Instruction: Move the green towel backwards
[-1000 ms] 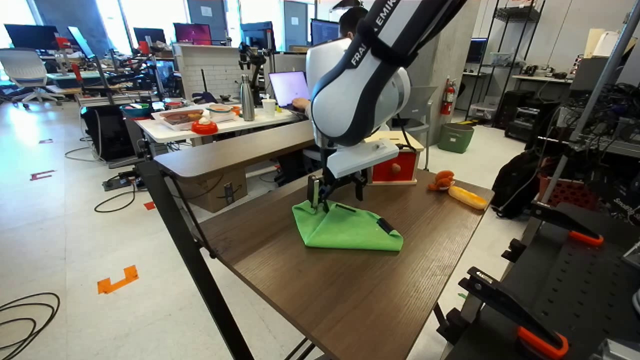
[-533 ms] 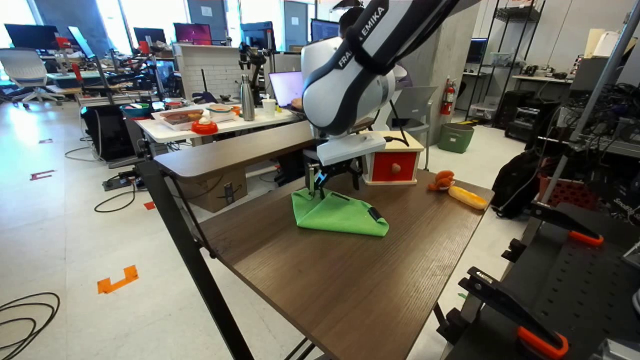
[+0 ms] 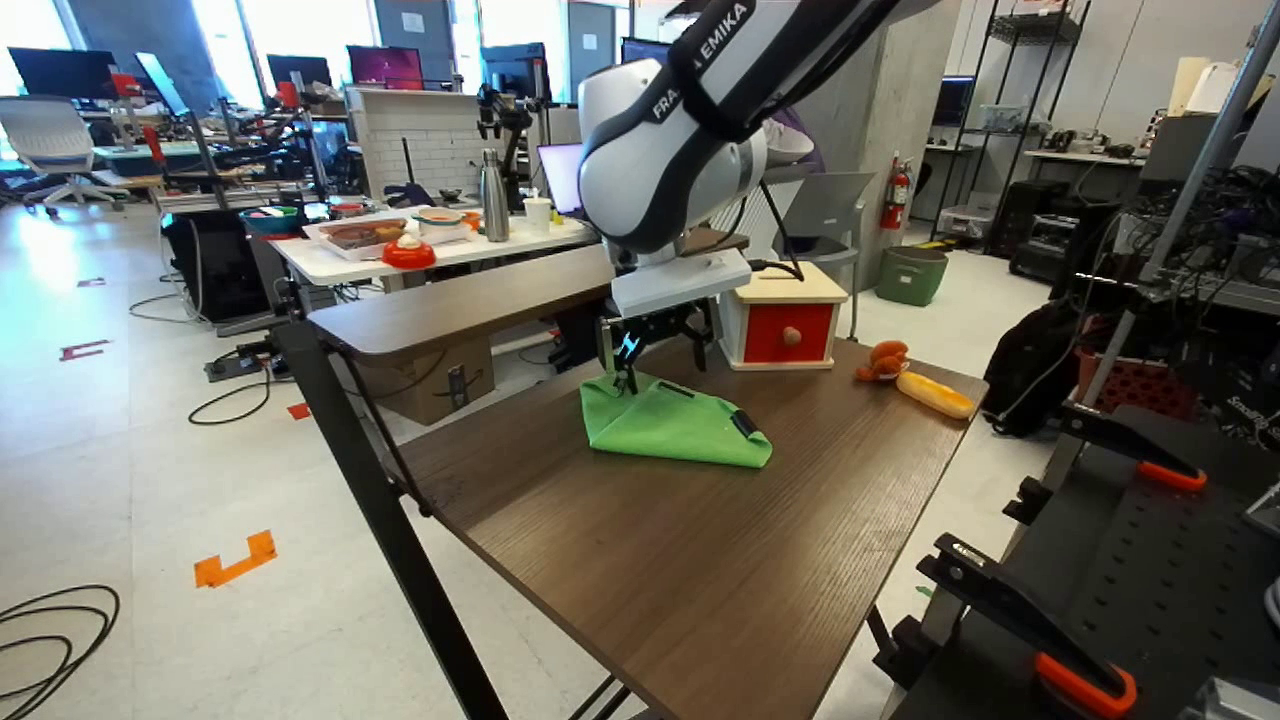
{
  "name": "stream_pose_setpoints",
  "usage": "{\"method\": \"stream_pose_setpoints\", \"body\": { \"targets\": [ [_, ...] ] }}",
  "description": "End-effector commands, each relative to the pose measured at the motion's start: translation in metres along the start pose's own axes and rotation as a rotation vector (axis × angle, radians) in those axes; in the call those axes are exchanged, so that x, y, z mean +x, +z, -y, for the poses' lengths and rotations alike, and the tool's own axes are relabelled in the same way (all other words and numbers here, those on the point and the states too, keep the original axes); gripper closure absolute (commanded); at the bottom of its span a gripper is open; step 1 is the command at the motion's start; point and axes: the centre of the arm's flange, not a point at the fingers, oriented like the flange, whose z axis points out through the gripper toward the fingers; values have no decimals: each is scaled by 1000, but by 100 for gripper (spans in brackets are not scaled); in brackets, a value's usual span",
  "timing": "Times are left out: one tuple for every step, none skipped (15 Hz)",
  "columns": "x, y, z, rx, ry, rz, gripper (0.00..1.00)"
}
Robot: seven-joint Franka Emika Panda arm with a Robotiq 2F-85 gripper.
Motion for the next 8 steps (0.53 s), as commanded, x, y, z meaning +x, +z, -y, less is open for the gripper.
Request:
{"method": "stream_pose_setpoints", "body": {
  "targets": [
    [-21, -34, -7, -48, -4, 85, 0],
    [-33, -45, -10, -76, -17, 131, 0],
    [-43, -57, -15, -85, -35, 157, 0],
    [-56, -74, -19, -87, -49, 175, 0],
    [-65, -89, -23, -82, -74, 192, 0],
    [-72, -101, -27, -79, -99, 203, 0],
    [-81, -114, -31, -75, -120, 208, 0],
    [-89, -126, -38, -68, -148, 213, 0]
  ]
}}
